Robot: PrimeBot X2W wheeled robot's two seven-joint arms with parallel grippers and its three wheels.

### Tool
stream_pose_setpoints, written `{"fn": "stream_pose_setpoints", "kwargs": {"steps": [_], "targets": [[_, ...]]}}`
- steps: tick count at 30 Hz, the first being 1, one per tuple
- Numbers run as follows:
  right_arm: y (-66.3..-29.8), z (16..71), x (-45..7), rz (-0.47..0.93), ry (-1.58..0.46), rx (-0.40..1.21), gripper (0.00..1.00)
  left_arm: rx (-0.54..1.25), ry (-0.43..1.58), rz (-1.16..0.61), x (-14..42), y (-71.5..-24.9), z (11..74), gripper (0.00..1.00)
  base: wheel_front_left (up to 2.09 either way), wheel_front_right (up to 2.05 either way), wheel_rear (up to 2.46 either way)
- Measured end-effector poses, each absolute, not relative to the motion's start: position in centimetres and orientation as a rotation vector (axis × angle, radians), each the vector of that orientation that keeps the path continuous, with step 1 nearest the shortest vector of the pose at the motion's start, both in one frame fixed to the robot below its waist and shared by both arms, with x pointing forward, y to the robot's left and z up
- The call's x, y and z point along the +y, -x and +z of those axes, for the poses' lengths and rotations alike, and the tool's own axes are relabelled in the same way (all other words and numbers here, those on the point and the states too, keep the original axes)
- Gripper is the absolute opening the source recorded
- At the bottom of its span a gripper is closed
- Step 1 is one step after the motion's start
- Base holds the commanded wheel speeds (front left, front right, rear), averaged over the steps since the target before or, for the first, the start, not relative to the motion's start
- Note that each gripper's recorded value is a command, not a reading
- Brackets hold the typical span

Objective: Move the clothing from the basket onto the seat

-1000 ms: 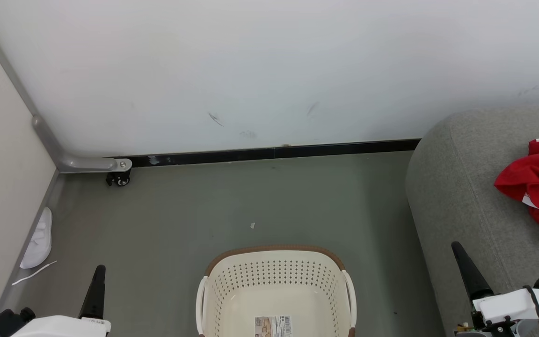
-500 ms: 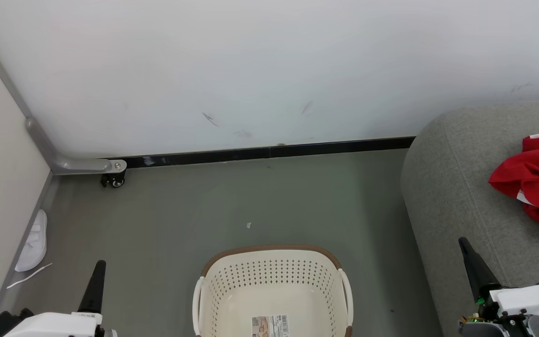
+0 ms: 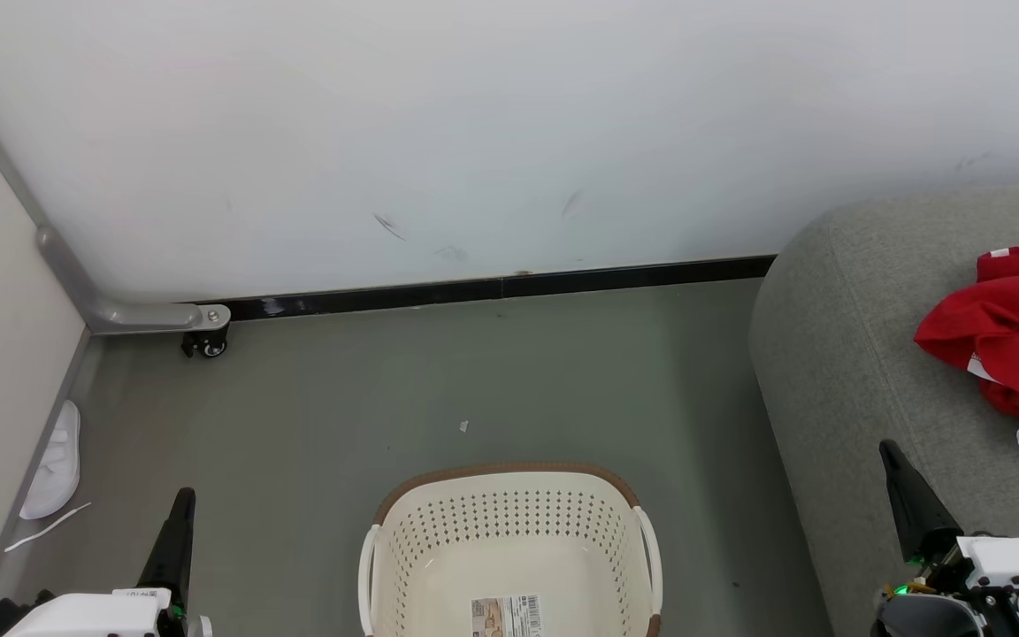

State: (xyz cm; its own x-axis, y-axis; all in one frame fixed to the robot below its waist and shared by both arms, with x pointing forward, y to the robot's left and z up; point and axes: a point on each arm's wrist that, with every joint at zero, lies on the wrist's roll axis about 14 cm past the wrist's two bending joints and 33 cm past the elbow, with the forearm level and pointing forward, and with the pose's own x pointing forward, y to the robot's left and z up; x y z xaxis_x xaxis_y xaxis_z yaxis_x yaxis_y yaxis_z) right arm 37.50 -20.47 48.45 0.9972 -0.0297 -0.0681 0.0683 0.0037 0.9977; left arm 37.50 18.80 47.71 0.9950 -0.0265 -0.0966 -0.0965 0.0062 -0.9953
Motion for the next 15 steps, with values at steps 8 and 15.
{"fn": "stream_pose_setpoints", "kwargs": {"steps": [8, 15], "targets": [[-37.43, 48.21, -20.57, -0.086, -1.579, 0.033, 0.00, 0.092, 1.573, 0.052, 18.80, -37.51, 47.77, 0.00, 0.00, 0.00, 0.00], [-37.42, 48.18, -20.57, -0.087, -1.579, 0.034, 0.00, 0.092, 1.573, 0.052, 18.80, -37.51, 47.77, 0.00, 0.00, 0.00, 0.00]]}}
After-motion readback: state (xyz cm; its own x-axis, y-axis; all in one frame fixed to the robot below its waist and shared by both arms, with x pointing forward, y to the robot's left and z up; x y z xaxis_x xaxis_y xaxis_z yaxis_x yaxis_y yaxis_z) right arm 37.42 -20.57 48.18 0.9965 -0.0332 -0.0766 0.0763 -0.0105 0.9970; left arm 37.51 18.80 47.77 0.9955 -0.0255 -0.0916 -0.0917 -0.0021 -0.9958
